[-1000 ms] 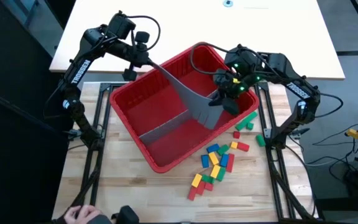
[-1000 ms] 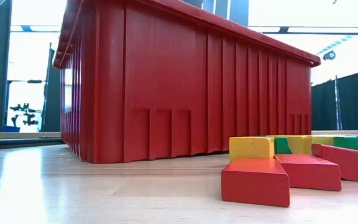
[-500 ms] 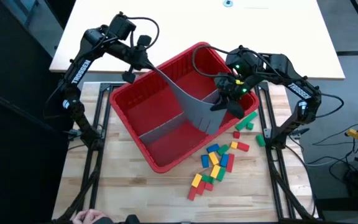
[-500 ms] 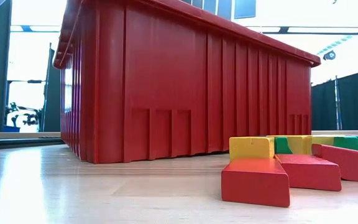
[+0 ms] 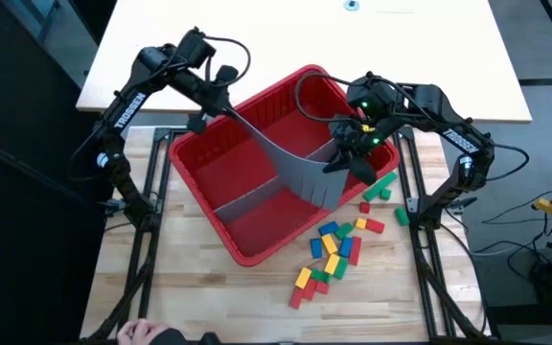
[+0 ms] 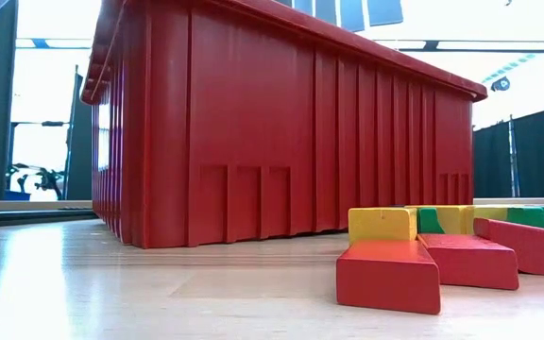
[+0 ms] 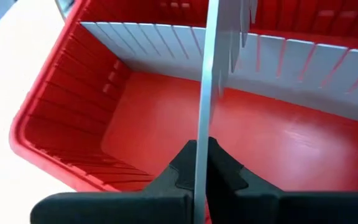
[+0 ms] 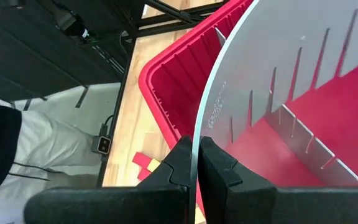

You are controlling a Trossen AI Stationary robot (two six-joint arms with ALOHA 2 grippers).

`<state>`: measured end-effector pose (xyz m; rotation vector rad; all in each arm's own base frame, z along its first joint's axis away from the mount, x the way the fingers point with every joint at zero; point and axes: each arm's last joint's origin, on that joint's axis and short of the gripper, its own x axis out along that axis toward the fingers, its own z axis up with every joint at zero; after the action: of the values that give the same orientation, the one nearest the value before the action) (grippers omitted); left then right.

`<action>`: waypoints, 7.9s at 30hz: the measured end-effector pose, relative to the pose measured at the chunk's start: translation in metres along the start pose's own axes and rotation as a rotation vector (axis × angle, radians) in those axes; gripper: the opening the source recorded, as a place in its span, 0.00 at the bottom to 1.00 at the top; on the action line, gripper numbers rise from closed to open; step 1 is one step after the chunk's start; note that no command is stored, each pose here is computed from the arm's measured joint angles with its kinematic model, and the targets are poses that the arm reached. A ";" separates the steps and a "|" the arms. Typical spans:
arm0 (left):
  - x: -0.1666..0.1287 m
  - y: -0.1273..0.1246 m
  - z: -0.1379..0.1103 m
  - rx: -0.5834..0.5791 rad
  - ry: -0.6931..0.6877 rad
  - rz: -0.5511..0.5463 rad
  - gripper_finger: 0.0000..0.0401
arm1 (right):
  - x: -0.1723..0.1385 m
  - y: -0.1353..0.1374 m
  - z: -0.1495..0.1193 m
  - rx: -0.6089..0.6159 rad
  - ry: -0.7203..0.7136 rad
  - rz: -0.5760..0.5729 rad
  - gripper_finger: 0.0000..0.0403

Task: Sort blocks

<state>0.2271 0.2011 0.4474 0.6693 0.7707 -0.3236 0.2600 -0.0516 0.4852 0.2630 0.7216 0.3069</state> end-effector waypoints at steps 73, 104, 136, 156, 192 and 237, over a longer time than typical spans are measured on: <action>0.006 0.014 -0.059 -0.111 0.118 -0.005 0.00 | 0.025 -0.015 0.021 -0.052 -0.092 0.005 0.00; 0.009 0.020 -0.065 -0.110 0.160 0.028 0.00 | 0.025 -0.012 0.009 0.064 0.016 0.064 0.25; -0.010 0.013 -0.061 -0.089 0.042 0.044 0.00 | 0.007 -0.030 -0.009 0.061 0.143 -0.134 0.13; -0.073 0.004 -0.007 -0.018 -0.028 0.255 0.00 | -0.036 -0.034 -0.017 0.041 0.056 -0.354 0.10; -0.084 -0.033 0.040 -0.134 -0.170 0.150 0.00 | -0.014 -0.055 -0.003 0.031 0.029 -0.362 0.24; -0.084 -0.031 0.032 -0.695 0.046 0.303 0.66 | -0.014 -0.054 -0.002 0.026 0.022 -0.361 0.39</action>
<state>0.1718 0.1593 0.5120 0.1276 0.7506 0.2376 0.2584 -0.1068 0.4739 0.1498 0.7798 -0.0429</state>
